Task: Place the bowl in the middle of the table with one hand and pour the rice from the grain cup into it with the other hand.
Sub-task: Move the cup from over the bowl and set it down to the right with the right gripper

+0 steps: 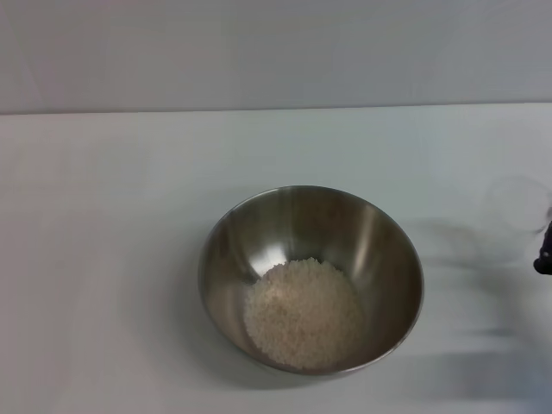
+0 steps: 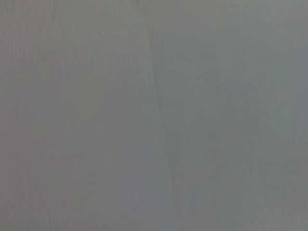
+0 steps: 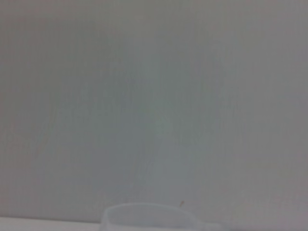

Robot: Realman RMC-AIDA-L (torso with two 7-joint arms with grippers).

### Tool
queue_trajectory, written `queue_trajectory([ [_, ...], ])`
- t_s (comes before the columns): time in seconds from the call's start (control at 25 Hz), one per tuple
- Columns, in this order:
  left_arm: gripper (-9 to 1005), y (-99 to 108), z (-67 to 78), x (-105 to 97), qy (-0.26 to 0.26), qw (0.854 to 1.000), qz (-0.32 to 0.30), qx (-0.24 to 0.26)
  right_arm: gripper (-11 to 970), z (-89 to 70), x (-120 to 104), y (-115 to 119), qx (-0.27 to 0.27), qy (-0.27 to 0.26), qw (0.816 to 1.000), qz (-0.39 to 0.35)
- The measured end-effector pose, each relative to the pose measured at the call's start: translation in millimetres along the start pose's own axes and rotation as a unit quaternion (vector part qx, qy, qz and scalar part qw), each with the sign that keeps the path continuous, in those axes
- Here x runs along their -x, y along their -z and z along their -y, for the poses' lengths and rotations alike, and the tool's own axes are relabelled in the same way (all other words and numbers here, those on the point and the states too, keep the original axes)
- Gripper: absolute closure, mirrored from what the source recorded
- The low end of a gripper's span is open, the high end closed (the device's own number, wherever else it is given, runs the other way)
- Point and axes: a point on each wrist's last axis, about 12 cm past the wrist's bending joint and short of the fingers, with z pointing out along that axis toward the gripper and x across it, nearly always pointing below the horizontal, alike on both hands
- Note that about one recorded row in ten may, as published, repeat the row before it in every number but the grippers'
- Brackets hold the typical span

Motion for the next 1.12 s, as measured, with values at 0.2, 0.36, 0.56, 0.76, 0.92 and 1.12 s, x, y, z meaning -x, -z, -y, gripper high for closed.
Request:
queue_trajectory([
  [0.2,209,-0.1,0.1,0.1,0.0,1.0,0.0,0.0,954,-1.2,-1.0,-1.6,0.003,0.0,1.0,-0.006],
  [0.36,209,-0.8,0.4,0.3,0.0,1.0,0.001,0.0,955,-1.6,-2.9,-4.0,0.007,0.002,1.0,-0.018],
  [0.56,209,-0.8,0.4,0.3,0.0,1.0,0.001,0.0,954,-2.4,-3.3,-5.6,0.01,0.003,1.0,-0.021],
  [0.76,209,-0.3,0.2,0.1,0.0,1.0,0.001,0.0,932,-3.7,-3.0,-6.2,0.011,0.001,1.0,-0.021],
  [0.92,209,0.1,0.0,0.0,0.0,1.0,0.0,0.0,909,-5.2,-2.9,-6.3,0.01,-0.007,1.0,-0.021],
  [1.12,209,0.6,-0.3,-0.2,0.0,1.0,-0.001,0.0,881,-6.5,-3.0,-6.0,0.013,-0.016,1.0,-0.021],
])
